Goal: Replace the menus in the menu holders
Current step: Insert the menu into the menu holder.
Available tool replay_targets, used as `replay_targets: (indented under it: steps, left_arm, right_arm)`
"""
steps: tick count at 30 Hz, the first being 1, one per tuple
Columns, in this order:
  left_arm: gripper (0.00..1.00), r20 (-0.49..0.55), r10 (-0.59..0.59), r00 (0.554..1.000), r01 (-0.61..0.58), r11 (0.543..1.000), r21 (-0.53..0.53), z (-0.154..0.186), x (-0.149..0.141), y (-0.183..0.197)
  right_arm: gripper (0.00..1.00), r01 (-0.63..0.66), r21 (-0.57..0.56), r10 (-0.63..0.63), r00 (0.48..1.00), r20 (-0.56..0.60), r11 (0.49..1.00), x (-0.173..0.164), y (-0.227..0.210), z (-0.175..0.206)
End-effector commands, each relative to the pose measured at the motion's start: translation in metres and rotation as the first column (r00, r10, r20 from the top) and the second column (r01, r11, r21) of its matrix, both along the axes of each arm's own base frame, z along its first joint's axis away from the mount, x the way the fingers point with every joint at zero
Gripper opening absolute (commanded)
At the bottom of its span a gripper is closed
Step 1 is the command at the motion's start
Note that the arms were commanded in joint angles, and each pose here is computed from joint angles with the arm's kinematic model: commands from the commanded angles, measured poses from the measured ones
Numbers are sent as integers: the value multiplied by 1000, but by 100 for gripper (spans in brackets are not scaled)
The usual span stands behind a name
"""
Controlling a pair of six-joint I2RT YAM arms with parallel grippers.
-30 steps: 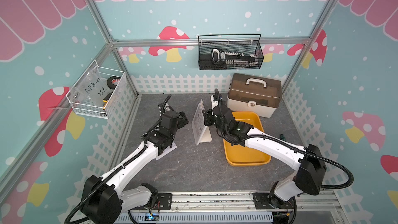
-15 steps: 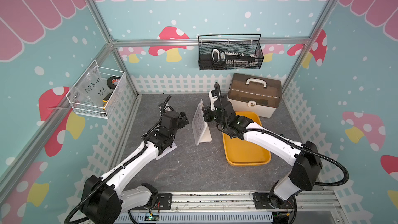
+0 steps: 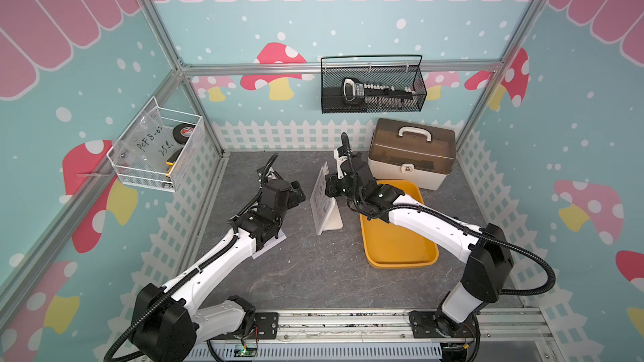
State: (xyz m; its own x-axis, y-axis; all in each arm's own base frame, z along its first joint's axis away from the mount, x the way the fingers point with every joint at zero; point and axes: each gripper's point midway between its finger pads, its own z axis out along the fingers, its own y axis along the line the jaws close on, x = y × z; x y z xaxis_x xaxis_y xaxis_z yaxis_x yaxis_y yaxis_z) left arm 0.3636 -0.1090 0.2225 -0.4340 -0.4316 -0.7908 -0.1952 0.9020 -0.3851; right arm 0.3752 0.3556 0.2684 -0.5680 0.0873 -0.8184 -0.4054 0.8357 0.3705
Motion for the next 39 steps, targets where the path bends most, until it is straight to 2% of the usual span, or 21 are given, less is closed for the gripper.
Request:
replay_targets:
  steps: [1, 5, 12, 21, 39]
  left_arm:
    - [98, 31, 16, 999, -16, 1000, 3, 16, 1, 3]
    - [98, 36, 16, 999, -16, 1000, -4, 18, 2, 2]
    - [98, 36, 16, 999, -16, 1000, 0, 18, 1, 3]
    - [98, 38, 22, 999, -22, 1000, 5, 19, 0, 5]
    - [98, 37, 30, 999, -30, 1000, 7, 17, -2, 8]
  right_arm:
    - [4, 28, 12, -28, 999, 17, 1000, 4, -6, 11]
    - [7, 30, 13, -31, 999, 42, 999, 6, -9, 21]
    - [8, 20, -2, -20, 1000, 21, 1000, 8, -5, 9]
    - [0, 0, -1, 0, 1000, -23, 1000, 9, 3, -7]
    - [0, -13, -15, 11, 996, -90, 1000, 8, 9, -35]
